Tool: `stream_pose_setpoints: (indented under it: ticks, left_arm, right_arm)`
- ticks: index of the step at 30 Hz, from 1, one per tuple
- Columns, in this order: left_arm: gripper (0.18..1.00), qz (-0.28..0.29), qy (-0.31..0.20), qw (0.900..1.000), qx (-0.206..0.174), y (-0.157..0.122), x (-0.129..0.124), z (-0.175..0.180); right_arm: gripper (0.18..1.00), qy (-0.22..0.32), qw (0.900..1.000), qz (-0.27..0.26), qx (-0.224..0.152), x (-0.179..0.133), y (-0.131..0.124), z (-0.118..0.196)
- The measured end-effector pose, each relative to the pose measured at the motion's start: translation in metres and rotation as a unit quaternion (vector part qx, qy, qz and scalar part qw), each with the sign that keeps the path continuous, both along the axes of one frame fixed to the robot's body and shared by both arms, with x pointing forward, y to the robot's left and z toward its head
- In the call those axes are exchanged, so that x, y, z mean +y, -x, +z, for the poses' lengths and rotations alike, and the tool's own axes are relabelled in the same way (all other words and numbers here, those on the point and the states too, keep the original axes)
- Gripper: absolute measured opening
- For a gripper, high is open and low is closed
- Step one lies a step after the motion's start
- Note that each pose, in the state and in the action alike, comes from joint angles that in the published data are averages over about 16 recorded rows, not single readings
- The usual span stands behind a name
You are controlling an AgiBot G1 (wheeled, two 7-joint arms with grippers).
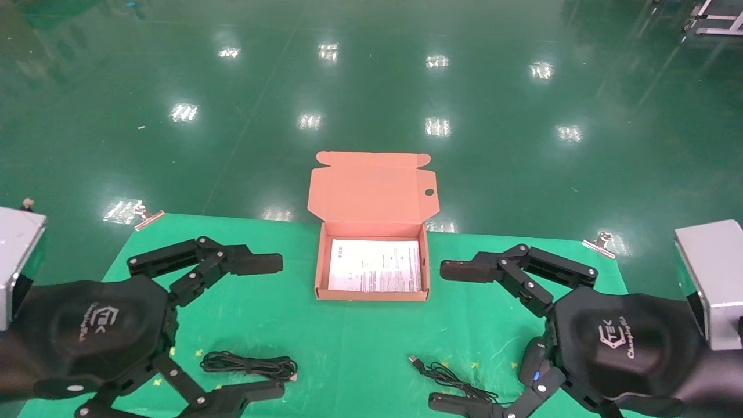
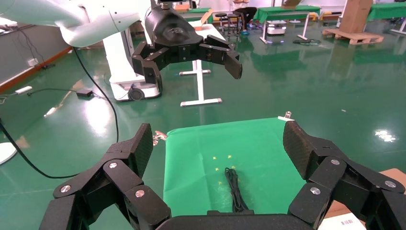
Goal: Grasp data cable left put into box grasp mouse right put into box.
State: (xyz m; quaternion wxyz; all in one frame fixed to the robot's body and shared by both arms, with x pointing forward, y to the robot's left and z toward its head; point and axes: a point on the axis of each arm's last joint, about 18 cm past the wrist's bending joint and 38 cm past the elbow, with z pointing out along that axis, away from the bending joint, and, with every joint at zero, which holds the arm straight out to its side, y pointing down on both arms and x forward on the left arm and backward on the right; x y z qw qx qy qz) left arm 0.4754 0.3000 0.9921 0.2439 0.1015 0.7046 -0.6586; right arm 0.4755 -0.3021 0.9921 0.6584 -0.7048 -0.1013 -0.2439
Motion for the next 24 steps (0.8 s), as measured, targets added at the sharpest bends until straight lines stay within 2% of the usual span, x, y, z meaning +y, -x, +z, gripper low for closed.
stream_pose_setpoints:
  ticks: [17, 24]
  left_arm:
    - [1.001, 0.001, -0.002, 1.0000, 0.001, -0.0003, 0.0002, -0.0004]
    - [1.001, 0.015, -0.029, 0.9994, 0.010, -0.0052, 0.0012, -0.0060]
  right_arm:
    - [1.001, 0.005, 1.000, -0.003, -0.002, -0.0003, -0.0004, -0.0002]
    - [1.001, 0.055, 0.998, -0.020, -0.023, -0.0004, -0.0035, -0.0048]
